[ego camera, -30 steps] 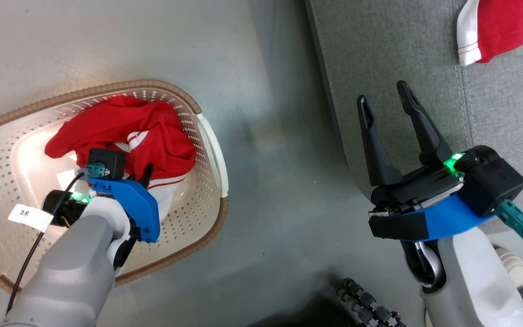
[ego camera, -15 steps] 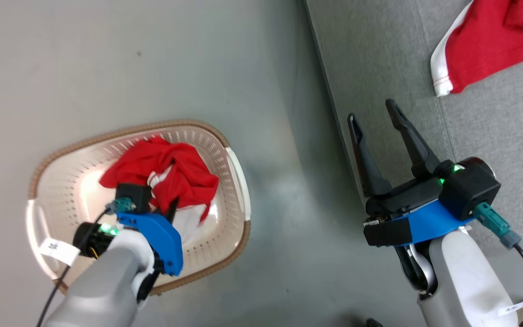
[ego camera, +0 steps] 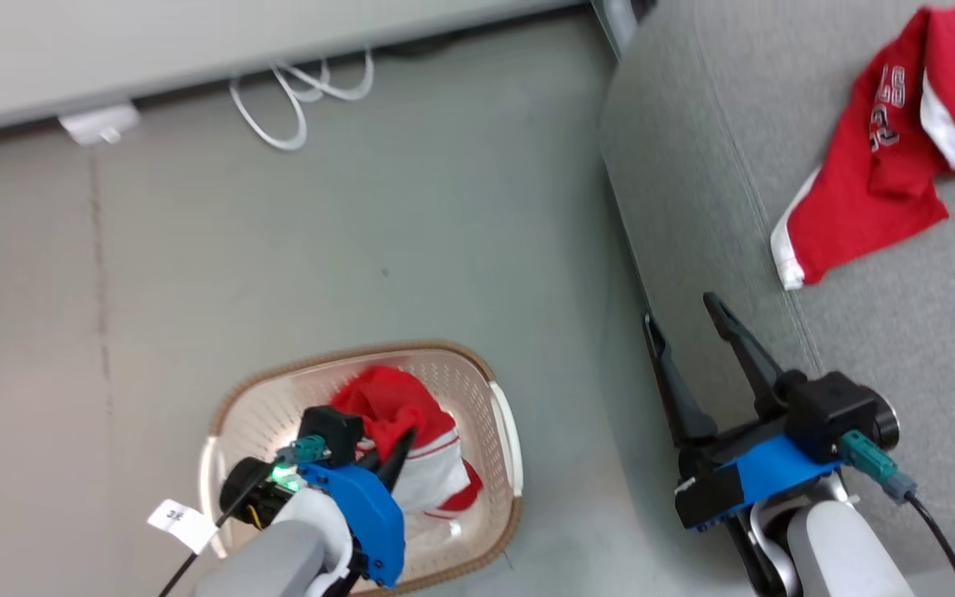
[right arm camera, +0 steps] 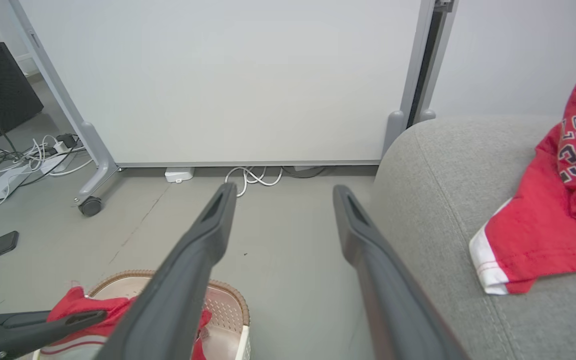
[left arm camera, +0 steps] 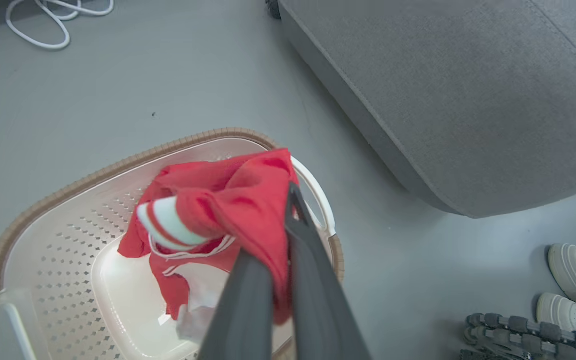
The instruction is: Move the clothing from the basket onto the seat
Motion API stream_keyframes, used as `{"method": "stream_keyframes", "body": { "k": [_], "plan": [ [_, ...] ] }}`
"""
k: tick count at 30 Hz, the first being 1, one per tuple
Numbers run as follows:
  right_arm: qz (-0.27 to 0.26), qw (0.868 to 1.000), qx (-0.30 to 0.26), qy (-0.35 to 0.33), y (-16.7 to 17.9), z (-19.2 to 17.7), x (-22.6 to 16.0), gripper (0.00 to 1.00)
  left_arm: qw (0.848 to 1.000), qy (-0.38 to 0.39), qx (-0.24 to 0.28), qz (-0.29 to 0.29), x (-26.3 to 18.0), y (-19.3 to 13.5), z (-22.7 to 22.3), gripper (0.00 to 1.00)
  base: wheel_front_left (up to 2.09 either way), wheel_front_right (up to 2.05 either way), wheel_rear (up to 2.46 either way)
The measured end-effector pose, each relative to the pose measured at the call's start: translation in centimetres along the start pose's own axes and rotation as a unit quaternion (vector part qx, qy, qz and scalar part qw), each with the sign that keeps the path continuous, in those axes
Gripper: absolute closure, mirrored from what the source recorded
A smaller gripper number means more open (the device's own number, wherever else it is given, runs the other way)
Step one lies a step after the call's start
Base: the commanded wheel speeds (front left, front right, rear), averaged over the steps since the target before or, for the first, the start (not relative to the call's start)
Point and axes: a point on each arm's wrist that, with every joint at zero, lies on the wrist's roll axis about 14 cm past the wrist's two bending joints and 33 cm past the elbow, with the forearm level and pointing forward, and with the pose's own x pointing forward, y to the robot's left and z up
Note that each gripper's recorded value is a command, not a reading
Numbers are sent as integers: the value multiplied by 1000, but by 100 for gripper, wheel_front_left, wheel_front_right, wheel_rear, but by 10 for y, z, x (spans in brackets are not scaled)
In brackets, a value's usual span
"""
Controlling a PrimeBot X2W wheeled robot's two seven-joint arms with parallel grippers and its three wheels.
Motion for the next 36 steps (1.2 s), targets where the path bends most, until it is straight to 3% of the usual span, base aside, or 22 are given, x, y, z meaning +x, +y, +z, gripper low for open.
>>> {"method": "stream_keyframes", "body": {
  "k": [12,25,30,36],
  "plan": [
    [51,998,6,-47,43,42,-26,0,987,-138,77,-20,-54,-47,90,100,0,0,0],
    [109,992,3,-62,85,58,-38,0,936,-297,183,-44,-116,-98,215,100,0,0,0],
    [118,991,1,-66,91,62,-39,0,921,-328,207,-48,-130,-112,240,100,0,0,0],
    [118,991,1,-65,92,62,-42,0,917,-335,209,-52,-131,-118,246,100,0,0,0]
  ]
}}
